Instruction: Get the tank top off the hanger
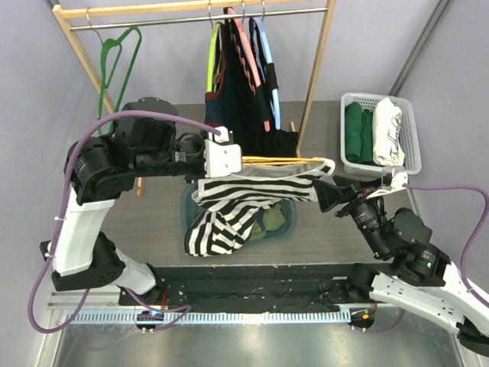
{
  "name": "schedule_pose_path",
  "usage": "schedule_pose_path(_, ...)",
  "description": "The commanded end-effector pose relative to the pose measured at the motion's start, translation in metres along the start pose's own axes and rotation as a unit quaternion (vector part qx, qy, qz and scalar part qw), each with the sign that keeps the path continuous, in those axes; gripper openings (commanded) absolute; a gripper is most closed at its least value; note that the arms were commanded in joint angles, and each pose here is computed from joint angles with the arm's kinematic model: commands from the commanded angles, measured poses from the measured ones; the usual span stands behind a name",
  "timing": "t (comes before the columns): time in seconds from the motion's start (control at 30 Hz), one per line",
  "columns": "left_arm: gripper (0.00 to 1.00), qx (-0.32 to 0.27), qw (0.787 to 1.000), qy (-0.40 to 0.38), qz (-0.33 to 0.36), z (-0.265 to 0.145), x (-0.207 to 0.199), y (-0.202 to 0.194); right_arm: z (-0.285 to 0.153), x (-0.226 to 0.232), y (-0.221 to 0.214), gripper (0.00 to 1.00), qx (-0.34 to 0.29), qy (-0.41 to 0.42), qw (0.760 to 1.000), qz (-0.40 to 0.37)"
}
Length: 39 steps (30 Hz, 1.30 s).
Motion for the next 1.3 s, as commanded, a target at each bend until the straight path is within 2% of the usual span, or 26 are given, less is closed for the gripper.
schedule_pose_path(0.0,0.00,-0.009,1.000,0.014,0.002,-0.012,-0.001,0.003,0.008,0.015,0.008,0.70,-0.034,0.036,0.998,0.039)
schedule_pose_path(0.13,0.00,-0.017,1.000,0.009,-0.001,-0.012,-0.002,0.004,0.018,0.020,0.006,0.56,-0.043,0.031,0.998,0.035)
schedule_pose_path(0.17,0.00,-0.019,1.000,0.009,-0.003,-0.013,-0.002,0.005,0.020,0.020,0.006,0.48,-0.045,0.028,0.998,0.033)
schedule_pose_path(0.23,0.00,-0.022,1.000,0.010,-0.001,-0.015,-0.002,0.006,0.025,0.022,0.005,0.38,-0.043,0.021,0.998,0.033)
schedule_pose_path(0.27,0.00,-0.023,1.000,0.010,-0.001,-0.015,-0.002,0.006,0.026,0.023,0.005,0.28,-0.043,0.019,0.998,0.033)
schedule_pose_path(0.33,0.00,-0.025,1.000,0.012,-0.001,-0.017,-0.003,0.006,0.028,0.023,0.004,0.19,-0.042,0.012,0.998,0.033)
schedule_pose_path(0.37,0.00,-0.024,1.000,0.012,-0.001,-0.018,-0.003,0.006,0.028,0.023,0.004,0.07,-0.043,0.009,0.998,0.034)
schedule_pose_path(0.43,0.00,-0.025,1.000,0.014,-0.001,-0.019,-0.003,0.007,0.027,0.019,0.005,0.01,-0.052,-0.005,0.998,0.034)
schedule_pose_path(0.63,0.00,-0.026,0.999,0.019,0.000,-0.023,-0.004,0.007,0.012,0.000,0.016,0.01,-0.094,-0.055,0.993,0.046)
schedule_pose_path(0.67,0.00,-0.025,1.000,0.017,0.000,-0.023,-0.004,0.006,0.010,-0.003,0.016,0.04,-0.095,-0.057,0.993,0.049)
schedule_pose_path(0.73,0.00,-0.027,1.000,0.016,-0.001,-0.023,-0.004,0.007,0.004,-0.006,0.013,0.30,-0.088,-0.047,0.993,0.059)
schedule_pose_path(0.77,0.00,-0.027,1.000,0.014,0.000,-0.022,-0.004,0.007,0.004,-0.004,0.009,0.57,-0.076,-0.033,0.995,0.061)
schedule_pose_path(0.8,0.00,-0.027,1.000,0.013,-0.001,-0.022,-0.004,0.006,0.004,-0.003,0.006,0.65,-0.069,-0.025,0.995,0.062)
schedule_pose_path(0.87,0.00,-0.029,1.000,0.011,-0.001,-0.020,-0.004,0.007,0.008,0.002,-0.004,0.74,-0.042,-0.004,0.997,0.065)
schedule_pose_path(1.1,0.00,-0.039,0.999,0.010,-0.005,-0.019,-0.003,0.010,0.029,0.025,-0.015,0.76,-0.024,0.048,0.996,0.064)
schedule_pose_path(1.2,0.00,-0.039,0.999,0.011,-0.005,-0.020,-0.003,0.010,0.035,0.031,-0.015,0.69,-0.026,0.057,0.996,0.064)
schedule_pose_path(1.23,0.00,-0.037,0.999,0.009,-0.006,-0.020,-0.003,0.010,0.036,0.032,-0.014,0.59,-0.027,0.058,0.996,0.064)
schedule_pose_path(1.27,0.00,-0.038,0.999,0.010,-0.005,-0.021,-0.004,0.010,0.036,0.032,-0.013,0.52,-0.029,0.059,0.996,0.065)
Point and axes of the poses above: each gripper's point midway between its finger pads, its own z axis out along the fingers, its own x axis along the line the jaws close on, y = z × x, the point moved 9 cm from there along -z, back along the fingers, and after that the axes turned 10 degrees about z, right-handed, at the moved point
